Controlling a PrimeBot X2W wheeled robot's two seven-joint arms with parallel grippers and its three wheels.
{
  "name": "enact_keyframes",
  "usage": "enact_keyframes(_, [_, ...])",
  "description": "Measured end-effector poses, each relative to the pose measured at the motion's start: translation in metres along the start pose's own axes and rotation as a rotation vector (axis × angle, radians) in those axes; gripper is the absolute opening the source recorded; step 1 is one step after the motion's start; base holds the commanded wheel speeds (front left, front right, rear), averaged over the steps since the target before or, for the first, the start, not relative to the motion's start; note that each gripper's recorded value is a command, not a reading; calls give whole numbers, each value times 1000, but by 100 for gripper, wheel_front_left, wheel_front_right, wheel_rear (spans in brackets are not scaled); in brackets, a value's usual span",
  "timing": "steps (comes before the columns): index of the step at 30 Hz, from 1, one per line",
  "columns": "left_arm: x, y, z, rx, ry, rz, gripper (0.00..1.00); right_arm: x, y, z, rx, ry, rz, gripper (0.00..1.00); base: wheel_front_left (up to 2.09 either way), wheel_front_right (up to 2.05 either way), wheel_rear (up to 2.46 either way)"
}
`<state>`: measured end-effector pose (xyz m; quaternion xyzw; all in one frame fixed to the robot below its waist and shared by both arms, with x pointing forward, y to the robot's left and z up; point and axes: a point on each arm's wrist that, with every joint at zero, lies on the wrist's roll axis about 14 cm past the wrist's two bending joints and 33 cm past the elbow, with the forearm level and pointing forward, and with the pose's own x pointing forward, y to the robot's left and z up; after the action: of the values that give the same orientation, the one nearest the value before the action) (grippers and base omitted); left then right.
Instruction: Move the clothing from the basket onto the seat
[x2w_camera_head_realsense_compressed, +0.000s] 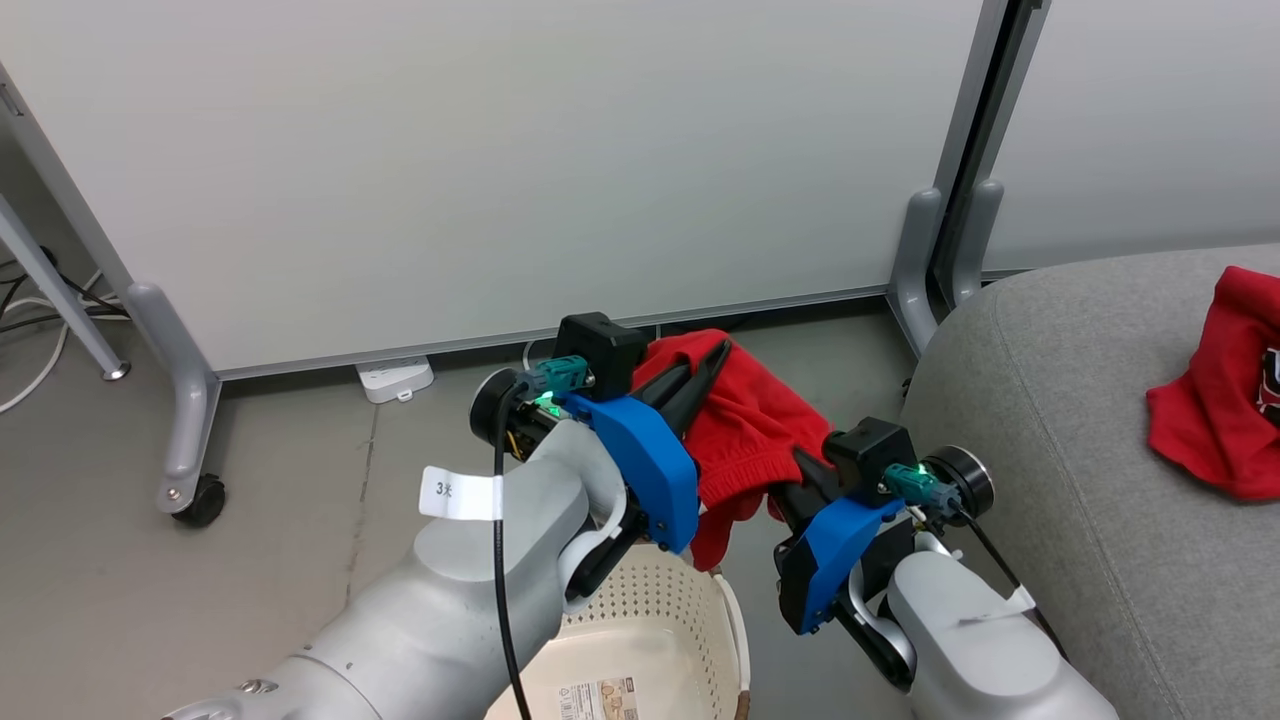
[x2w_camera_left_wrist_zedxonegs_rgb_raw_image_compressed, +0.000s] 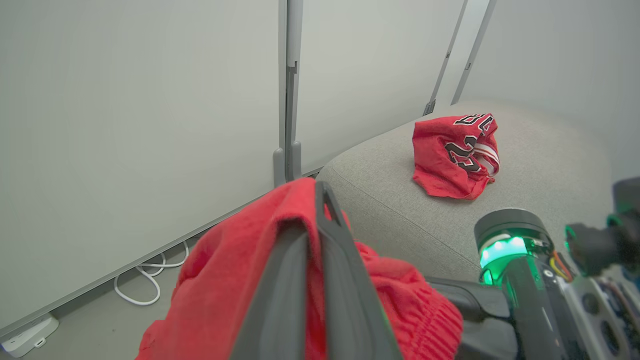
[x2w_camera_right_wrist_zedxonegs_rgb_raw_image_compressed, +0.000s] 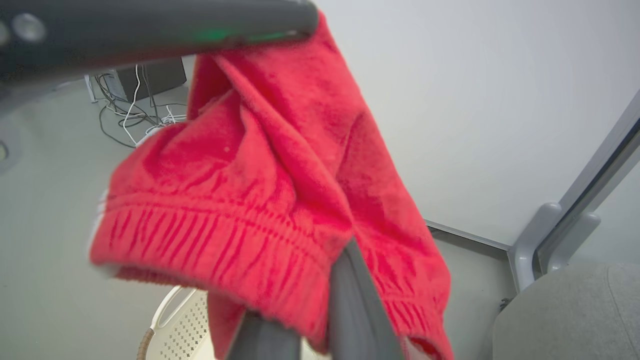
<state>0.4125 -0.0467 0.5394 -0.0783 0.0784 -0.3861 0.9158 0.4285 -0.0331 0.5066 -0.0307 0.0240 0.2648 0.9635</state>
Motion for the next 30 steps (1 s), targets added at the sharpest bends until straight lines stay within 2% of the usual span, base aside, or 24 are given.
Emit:
enact_keyframes(25, [5, -5, -1, 5, 4, -16, 0, -5, -8, 11, 17, -32, -25, 0, 0, 0, 0])
enact_keyframes(26, [5, -4, 0, 4, 3, -12, 13, -5, -8, 12, 19, -35, -25, 0, 0, 0, 0])
enact_keyframes(27, [5, -3, 0, 3, 1, -9, 58, -5, -8, 13, 21, -39, -26, 0, 0, 0, 0])
enact_keyframes(28, [5, -1, 2, 1, -4, -5, 98, -4, -8, 14, 23, -44, -27, 0, 0, 0, 0])
enact_keyframes(30, [5, 2, 6, -2, -22, 0, 100, -4, -10, 16, 28, -52, -31, 0, 0, 0, 0])
